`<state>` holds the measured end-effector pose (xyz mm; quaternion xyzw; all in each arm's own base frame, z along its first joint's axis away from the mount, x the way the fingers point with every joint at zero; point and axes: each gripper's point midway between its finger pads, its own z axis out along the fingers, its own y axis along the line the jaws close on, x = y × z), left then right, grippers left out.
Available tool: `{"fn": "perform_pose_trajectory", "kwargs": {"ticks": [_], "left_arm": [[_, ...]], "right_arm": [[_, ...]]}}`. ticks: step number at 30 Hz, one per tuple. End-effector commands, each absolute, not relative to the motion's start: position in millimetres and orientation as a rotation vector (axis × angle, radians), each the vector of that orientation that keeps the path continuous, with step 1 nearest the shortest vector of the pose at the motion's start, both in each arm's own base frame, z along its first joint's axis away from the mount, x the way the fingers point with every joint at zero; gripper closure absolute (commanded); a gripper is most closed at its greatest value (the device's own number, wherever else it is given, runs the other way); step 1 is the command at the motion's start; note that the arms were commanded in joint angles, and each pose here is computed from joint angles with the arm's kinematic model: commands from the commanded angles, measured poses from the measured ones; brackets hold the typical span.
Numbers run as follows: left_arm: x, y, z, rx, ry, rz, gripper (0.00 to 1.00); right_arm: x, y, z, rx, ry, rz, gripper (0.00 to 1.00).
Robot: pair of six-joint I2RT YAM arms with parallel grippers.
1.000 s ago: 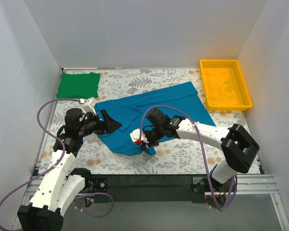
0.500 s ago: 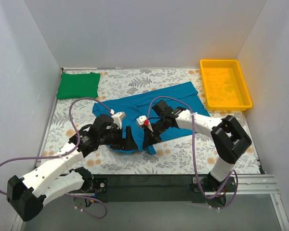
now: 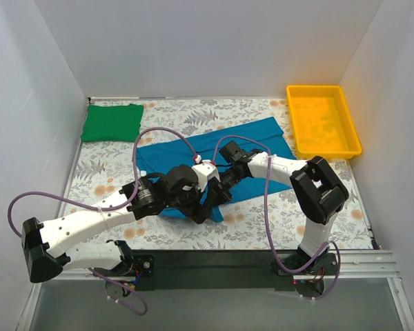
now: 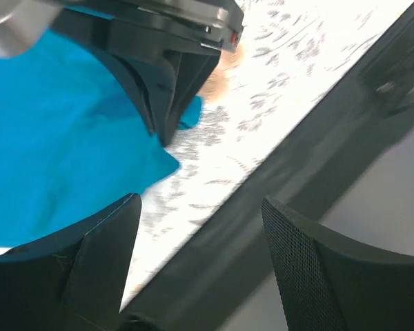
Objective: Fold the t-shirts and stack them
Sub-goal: Fold the tshirt
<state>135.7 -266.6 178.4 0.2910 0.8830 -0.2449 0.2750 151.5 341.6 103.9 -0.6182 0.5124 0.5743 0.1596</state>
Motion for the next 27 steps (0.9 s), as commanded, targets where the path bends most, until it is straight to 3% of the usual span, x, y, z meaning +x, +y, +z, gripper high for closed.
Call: {"fn": "perform_pose_trajectory", "kwargs": {"ticks": [1, 5, 13, 27], "left_arm": [[147.1, -250.6, 174.2, 1.098, 2.194, -0.406, 0.31], [137.7, -247.0, 152.6, 1.357, 2.063, -0.361, 0.43], [152.9, -259.1, 157.3, 1.434, 1.707, -0.352, 0.45], [164.1, -270.3, 131.9, 1.510, 1.659, -0.284, 0.59]], "right_arm": [[154.0, 345.7, 124.3, -1.732, 1.413, 1.701, 0.99], [155.7, 344.2, 125.7, -1.715, 1.420, 1.715, 0.99], [157.9, 343.9, 127.7, -1.680, 1.427, 1.765, 0.99], [158.2, 343.5, 133.0, -1.662, 1.416, 1.791, 0.99]]}}
